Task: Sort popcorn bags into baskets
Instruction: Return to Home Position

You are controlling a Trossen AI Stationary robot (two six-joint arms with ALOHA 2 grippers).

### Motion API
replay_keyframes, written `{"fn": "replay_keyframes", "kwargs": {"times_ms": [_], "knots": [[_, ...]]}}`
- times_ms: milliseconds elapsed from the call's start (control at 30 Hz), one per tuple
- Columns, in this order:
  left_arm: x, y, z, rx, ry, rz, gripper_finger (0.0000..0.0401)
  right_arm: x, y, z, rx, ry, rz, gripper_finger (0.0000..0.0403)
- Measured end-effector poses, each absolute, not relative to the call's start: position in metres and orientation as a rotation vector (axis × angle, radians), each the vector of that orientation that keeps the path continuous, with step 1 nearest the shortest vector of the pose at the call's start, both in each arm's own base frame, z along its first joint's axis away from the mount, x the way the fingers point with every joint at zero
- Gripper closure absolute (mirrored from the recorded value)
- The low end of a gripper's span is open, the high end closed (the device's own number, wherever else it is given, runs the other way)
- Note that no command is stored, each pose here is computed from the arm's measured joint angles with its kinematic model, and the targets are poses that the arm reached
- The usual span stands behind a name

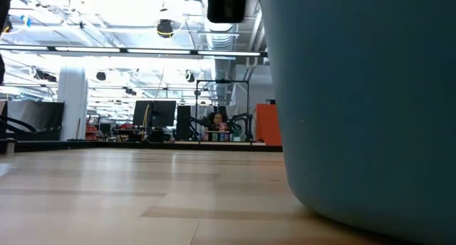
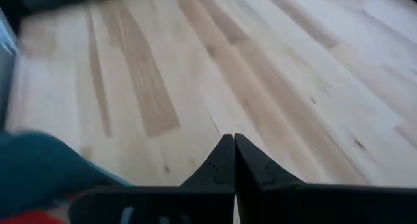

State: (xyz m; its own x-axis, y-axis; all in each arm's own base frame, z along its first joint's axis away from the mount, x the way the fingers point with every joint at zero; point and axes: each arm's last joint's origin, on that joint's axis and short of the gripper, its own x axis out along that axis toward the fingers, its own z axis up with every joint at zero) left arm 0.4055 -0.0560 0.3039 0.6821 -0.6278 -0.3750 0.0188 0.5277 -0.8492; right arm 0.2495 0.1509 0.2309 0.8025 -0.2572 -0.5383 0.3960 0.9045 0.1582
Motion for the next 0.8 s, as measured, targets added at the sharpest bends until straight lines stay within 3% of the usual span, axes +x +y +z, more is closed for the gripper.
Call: {"fn": "replay_keyframes", "kwargs": {"times_ms": [167, 333, 533, 800], "knots": [[0.363, -0.037, 0.342, -0.834, 0.741, -0.36, 0.0347, 0.265, 0.16, 0.233, 0.191, 0.563, -0.327, 0.037], [0.311, -0.018, 0.401, -0.727, 0.542, -0.399, 0.0357, 0.267, 0.163, 0.291, -0.006, 0.485, -0.209, 0.0356], [0.246, -0.012, 0.453, -0.452, 0.284, -0.41, 0.0358, 0.237, 0.142, 0.375, -0.227, 0.388, -0.124, 0.0362], [0.184, -0.007, 0.485, -0.172, 0.063, -0.258, 0.0358, 0.193, 0.107, 0.411, -0.215, 0.355, -0.091, 0.038]]}}
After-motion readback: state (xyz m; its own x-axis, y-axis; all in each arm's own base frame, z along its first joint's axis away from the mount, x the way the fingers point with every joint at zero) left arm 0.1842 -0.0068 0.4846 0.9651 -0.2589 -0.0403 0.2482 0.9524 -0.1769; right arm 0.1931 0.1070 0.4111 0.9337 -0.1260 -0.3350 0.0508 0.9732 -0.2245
